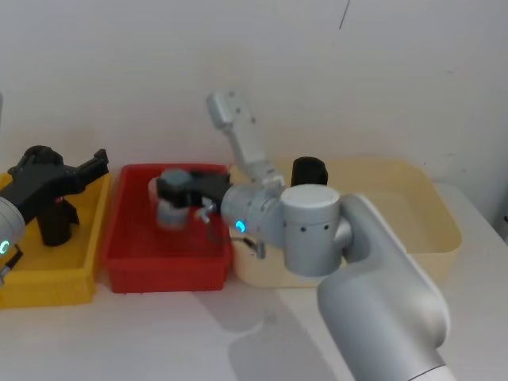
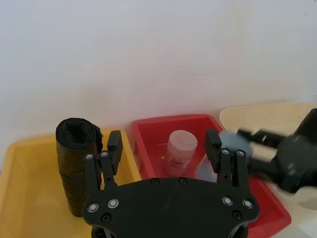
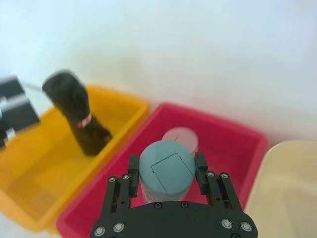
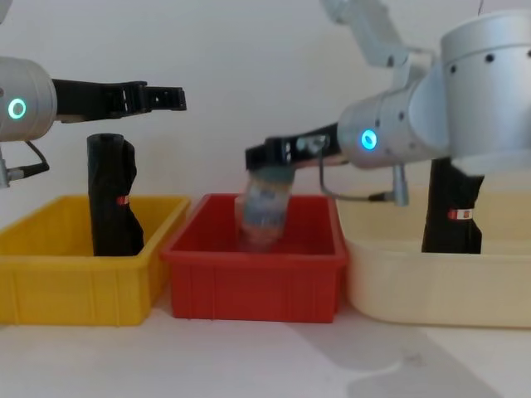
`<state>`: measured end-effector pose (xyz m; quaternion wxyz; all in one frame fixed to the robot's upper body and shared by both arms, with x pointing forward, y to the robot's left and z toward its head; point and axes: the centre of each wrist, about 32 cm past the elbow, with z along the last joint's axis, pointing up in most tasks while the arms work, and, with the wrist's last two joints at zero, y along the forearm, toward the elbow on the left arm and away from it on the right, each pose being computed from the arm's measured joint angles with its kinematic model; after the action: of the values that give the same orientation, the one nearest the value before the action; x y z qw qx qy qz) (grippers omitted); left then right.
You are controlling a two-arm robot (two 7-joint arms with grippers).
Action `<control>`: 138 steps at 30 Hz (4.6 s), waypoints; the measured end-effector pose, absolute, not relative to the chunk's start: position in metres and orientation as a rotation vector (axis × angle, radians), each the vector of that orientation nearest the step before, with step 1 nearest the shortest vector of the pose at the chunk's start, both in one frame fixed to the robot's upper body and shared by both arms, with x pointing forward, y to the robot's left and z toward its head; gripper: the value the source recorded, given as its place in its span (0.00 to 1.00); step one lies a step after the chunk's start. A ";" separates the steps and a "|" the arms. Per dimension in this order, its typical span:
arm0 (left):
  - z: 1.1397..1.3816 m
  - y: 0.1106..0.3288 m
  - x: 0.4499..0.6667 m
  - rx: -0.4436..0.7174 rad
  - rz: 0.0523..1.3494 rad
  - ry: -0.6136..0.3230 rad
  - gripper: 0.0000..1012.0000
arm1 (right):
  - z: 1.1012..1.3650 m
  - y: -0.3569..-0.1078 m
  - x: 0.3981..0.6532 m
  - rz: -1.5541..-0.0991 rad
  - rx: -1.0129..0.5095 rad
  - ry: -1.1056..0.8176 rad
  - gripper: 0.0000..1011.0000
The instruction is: Pick up the garbage bag with the one hand and transfer it to the other hand.
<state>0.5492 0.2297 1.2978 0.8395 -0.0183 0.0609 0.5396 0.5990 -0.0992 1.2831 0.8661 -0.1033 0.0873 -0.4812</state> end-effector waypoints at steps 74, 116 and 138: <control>1.298 0.230 0.549 -0.039 1.141 0.129 0.99 | 1.281 -0.276 0.566 -1.431 -0.015 0.095 0.86; 1.298 0.230 0.549 -0.039 1.141 0.129 0.99 | 1.273 -0.229 0.526 -0.954 0.078 -0.230 0.99; 1.298 0.230 0.549 -0.039 1.141 0.129 0.99 | 1.261 -0.210 0.527 -0.848 0.022 -0.208 0.99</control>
<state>0.5492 0.2298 1.2978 0.8395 -0.0183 0.0609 0.5397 0.5269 -0.2105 1.2609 0.9062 0.0108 -0.1009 -0.4105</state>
